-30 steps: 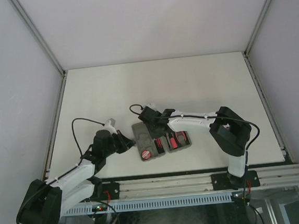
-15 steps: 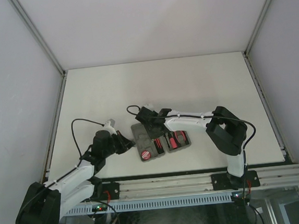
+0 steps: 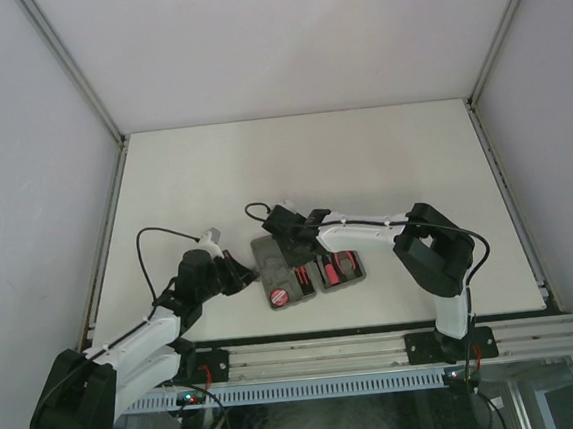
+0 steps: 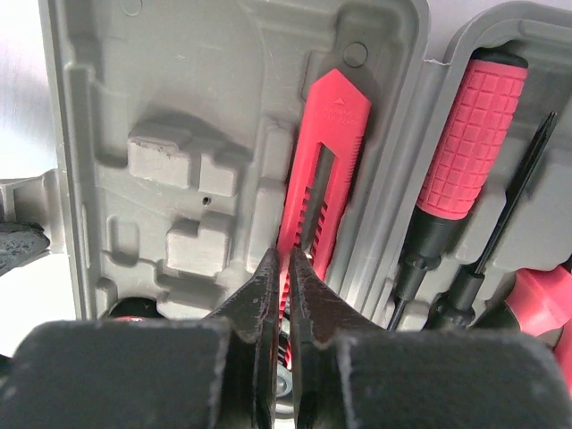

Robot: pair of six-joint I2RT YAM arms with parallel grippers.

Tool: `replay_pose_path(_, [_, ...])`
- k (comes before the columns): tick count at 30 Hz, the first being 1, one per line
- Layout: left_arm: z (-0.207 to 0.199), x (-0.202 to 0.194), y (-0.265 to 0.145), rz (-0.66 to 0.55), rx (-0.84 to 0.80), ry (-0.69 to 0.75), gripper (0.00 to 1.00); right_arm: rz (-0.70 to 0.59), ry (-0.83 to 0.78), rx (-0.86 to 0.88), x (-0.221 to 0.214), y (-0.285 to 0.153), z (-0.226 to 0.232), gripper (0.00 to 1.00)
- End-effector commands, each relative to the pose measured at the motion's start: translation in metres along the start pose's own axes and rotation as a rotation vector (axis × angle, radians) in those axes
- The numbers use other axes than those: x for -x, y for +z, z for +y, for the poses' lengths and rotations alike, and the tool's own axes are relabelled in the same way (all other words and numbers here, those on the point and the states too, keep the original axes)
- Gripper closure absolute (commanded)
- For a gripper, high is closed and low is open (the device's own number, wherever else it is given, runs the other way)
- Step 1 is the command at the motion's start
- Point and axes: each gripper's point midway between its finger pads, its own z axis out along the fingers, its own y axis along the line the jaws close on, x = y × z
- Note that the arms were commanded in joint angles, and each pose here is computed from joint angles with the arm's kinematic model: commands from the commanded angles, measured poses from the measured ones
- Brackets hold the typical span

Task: Sort the tools into containers
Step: Adjust the utility knife in the storage box, then pick up the wrench from the center of the board.

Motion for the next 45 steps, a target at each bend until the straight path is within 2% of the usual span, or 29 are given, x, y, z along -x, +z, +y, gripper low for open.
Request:
replay_pose_path(1, [-0.007,0.002,-0.001,-0.001,-0.032,0.016,1.00,0.257,-0.038,-0.073,-0.084,0.030,-0.023,0.99])
replay_pose_path(5, [-0.006,0.003,-0.002,-0.006,-0.024,0.015,1.00,0.132,-0.049,-0.005,-0.051,0.007,-0.009,0.93])
replay_pose_path(10, [-0.005,0.004,-0.002,-0.005,-0.017,0.012,1.00,-0.102,-0.088,0.136,0.011,-0.043,0.022,0.81])
replay_pose_path(13, [-0.007,0.005,-0.002,-0.003,-0.014,0.011,0.96,-0.243,-0.088,0.220,0.043,-0.074,0.036,0.71])
replay_pose_path(17, [-0.007,0.008,-0.004,-0.011,-0.001,0.010,0.88,-0.364,-0.075,0.236,0.066,-0.107,0.034,0.66])
replay_pose_path(23, [-0.013,0.017,-0.009,-0.032,0.004,0.017,0.71,-0.448,-0.047,0.146,0.063,-0.134,0.009,0.61])
replay_pose_path(29, [-0.018,0.030,-0.021,-0.076,0.024,0.035,0.58,-0.540,0.027,0.095,0.052,-0.162,-0.022,0.56])
replay_pose_path(37, [-0.028,0.041,-0.032,-0.099,0.025,0.050,0.51,-0.700,0.230,0.015,0.033,-0.185,-0.083,0.51])
replay_pose_path(40, [-0.033,0.048,-0.039,-0.114,0.034,0.061,0.47,-0.756,0.328,0.013,0.025,-0.189,-0.105,0.46])
replay_pose_path(42, [-0.035,0.056,-0.045,-0.135,0.055,0.061,0.46,-0.773,0.402,0.006,0.018,-0.189,-0.121,0.41])
replay_pose_path(45, [-0.040,0.069,-0.056,-0.178,0.074,0.068,0.45,-0.784,0.492,-0.022,0.008,-0.185,-0.149,0.40])
